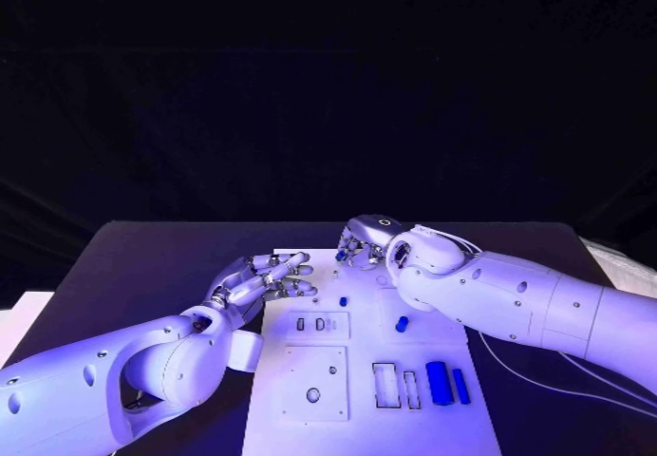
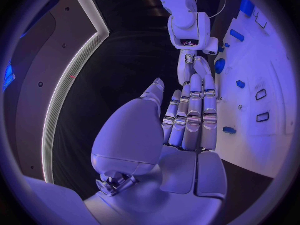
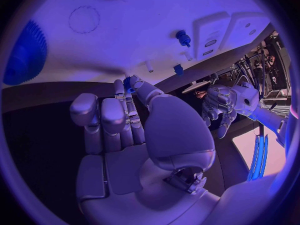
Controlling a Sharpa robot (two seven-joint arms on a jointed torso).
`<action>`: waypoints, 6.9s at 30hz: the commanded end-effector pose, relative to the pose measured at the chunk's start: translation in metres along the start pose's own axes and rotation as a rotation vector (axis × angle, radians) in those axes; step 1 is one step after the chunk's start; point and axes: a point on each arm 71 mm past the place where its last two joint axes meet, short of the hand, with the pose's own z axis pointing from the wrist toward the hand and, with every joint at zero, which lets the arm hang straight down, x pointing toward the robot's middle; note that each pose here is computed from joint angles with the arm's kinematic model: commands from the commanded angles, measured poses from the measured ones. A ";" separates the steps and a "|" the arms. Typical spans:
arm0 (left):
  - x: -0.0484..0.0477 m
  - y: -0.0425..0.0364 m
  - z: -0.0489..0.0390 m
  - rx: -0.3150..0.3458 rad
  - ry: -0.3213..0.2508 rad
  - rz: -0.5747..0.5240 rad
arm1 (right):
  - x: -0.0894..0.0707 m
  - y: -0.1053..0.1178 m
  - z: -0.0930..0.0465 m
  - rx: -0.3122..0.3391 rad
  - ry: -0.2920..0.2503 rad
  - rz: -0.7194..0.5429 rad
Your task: Assemble the parts on the task board
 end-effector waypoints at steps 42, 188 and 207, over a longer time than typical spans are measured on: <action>0.0046 -0.0021 -0.0030 -0.004 0.034 -0.016 | -0.033 -0.063 -0.075 0.153 0.009 0.136; 0.0020 -0.0012 -0.0024 -0.014 0.031 -0.014 | 0.012 0.037 -0.024 0.024 0.055 0.004; -0.0050 -0.0019 -0.0031 -0.012 0.016 -0.008 | -0.023 -0.018 -0.077 -0.037 -0.072 0.202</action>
